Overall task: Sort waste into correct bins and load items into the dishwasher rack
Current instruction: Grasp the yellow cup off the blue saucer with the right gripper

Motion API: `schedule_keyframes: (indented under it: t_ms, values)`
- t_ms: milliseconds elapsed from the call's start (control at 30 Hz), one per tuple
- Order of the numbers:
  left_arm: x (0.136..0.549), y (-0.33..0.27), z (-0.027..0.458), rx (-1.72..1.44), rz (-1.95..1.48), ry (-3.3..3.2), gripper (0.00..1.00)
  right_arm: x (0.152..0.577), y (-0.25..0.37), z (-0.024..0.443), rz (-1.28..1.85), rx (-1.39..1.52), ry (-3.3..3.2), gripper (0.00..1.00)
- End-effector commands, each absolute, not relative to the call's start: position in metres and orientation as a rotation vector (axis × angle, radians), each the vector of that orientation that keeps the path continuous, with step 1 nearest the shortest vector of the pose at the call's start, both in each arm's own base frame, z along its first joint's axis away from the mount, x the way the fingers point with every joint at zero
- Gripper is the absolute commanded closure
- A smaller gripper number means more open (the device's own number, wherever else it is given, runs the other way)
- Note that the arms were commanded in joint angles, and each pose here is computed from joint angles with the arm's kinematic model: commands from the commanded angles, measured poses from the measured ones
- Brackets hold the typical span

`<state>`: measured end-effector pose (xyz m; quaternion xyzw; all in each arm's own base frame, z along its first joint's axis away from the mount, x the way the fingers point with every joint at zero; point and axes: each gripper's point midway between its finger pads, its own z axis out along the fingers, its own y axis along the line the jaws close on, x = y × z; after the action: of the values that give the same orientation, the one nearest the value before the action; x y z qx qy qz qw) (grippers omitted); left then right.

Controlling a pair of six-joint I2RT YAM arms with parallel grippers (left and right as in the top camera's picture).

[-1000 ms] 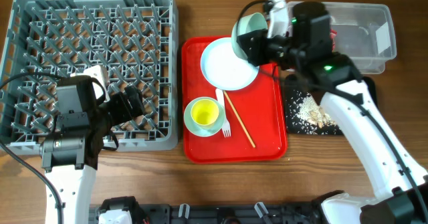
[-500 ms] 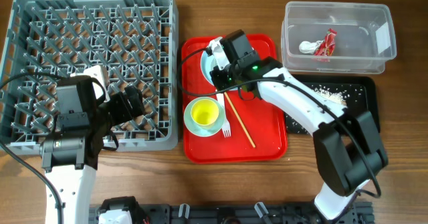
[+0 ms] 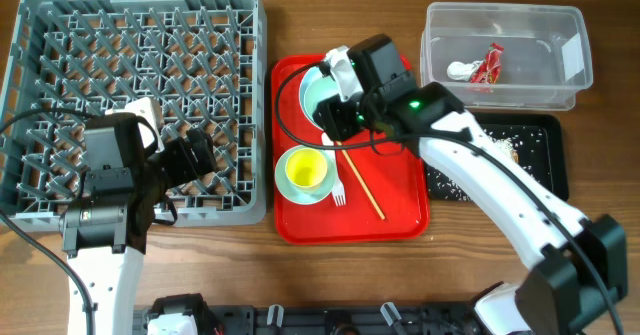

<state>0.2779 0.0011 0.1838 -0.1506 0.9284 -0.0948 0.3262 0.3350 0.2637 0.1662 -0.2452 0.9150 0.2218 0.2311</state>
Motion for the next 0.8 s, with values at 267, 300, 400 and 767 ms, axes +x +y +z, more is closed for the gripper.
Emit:
schedule_keyframes:
  t_ms: [267,300,400,767]
  values:
    - [0.289,-0.019,0.176,-0.356,-0.396,2.477,0.0,0.276,0.274,0.079,0.655,-0.639,2.936,0.64]
    - [0.289,-0.022,0.174,-0.347,-0.4,2.487,0.0,0.275,0.275,0.073,0.642,-0.611,2.959,0.68]
    - [0.29,-0.032,0.17,-0.308,-0.414,2.512,0.0,0.275,0.275,0.059,0.621,-0.53,3.015,0.85]
    - [0.295,-0.078,0.184,-0.159,-0.672,2.464,0.0,0.329,0.242,0.177,0.731,-0.313,2.77,0.96]
